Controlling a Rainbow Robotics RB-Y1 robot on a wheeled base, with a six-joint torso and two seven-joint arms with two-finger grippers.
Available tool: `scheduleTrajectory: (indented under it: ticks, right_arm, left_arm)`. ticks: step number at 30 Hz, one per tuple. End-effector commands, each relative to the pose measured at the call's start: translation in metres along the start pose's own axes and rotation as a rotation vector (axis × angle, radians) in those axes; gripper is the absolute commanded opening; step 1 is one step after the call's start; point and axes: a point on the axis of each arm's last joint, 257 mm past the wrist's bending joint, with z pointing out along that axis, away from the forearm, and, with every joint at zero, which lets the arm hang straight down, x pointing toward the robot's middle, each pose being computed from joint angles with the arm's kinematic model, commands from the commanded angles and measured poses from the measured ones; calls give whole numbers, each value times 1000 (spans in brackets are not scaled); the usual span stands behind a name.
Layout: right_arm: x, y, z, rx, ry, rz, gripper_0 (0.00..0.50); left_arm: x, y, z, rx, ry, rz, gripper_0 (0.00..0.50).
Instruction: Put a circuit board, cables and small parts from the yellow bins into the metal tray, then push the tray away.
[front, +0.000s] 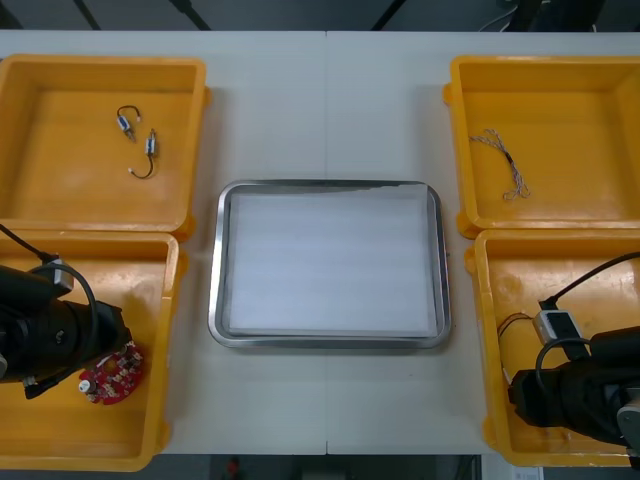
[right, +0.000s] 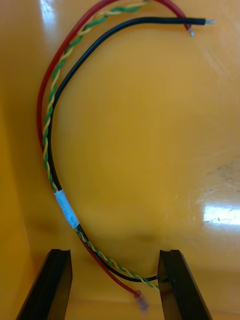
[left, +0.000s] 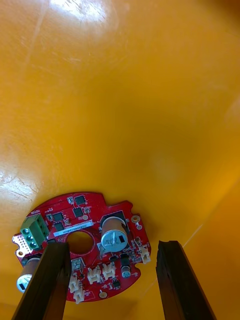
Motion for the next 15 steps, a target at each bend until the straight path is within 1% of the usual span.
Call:
scheduleTrajectory:
  ticks: [1, 6, 11, 15]
  right_arm:
    - [5, 14, 3, -32, 2, 28, 500]
    - [5, 16, 3, -37, 2, 37, 500]
    - [5, 17, 3, -40, 4, 44, 500]
    - [5, 17, 3, -41, 5, 52, 500]
  left_arm:
    - [2, -21, 1, 46, -13, 11, 500]
    - [-1, -19, 5, 44, -27, 10, 500]
    - [0, -16, 8, 37, -26, 13, 500]
    - [2, -15, 13, 39, -34, 24, 500]
